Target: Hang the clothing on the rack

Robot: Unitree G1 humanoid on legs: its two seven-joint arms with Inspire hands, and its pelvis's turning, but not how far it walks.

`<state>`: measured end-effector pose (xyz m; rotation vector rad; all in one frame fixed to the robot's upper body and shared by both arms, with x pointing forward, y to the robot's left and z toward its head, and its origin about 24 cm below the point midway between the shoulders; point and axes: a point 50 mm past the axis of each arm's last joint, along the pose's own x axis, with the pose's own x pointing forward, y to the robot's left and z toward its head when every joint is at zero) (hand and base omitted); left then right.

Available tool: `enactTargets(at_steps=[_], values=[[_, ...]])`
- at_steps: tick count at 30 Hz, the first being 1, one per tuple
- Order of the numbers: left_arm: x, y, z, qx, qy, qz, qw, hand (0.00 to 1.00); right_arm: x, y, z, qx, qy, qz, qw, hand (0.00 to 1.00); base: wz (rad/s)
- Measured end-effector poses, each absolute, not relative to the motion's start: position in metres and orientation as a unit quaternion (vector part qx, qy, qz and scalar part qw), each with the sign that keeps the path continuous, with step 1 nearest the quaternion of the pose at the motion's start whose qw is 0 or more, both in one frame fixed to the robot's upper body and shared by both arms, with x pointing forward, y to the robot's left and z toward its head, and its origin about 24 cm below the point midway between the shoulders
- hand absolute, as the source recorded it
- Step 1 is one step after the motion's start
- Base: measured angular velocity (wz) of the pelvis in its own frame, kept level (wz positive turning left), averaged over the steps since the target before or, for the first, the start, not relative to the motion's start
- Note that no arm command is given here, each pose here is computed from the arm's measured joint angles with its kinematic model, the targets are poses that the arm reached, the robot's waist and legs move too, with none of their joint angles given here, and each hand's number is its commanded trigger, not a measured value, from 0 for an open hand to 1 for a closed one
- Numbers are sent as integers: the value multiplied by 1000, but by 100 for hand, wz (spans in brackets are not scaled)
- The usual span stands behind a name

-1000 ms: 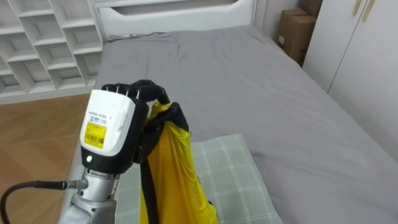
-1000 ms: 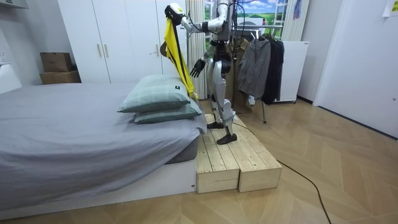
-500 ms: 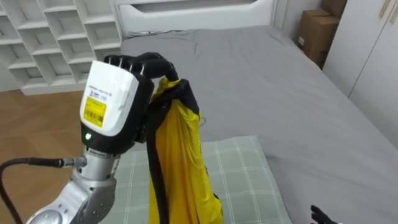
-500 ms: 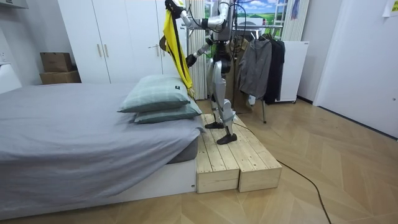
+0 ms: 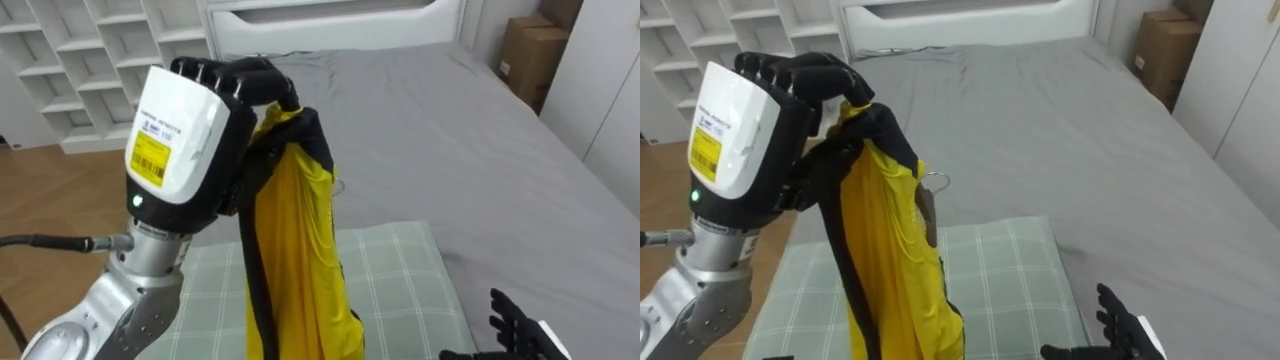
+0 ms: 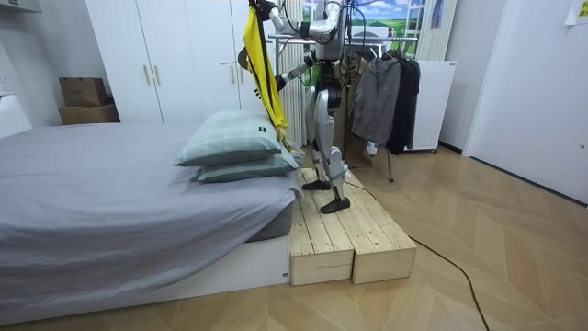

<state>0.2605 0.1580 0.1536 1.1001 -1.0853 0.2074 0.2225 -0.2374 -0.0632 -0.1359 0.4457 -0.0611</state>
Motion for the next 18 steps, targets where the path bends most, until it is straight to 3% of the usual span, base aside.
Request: enactTargets(at_steps=[18], values=[[248,140,176,503,-515,48,692,100,240,-210,-35,-95,141,29,985,0,2]])
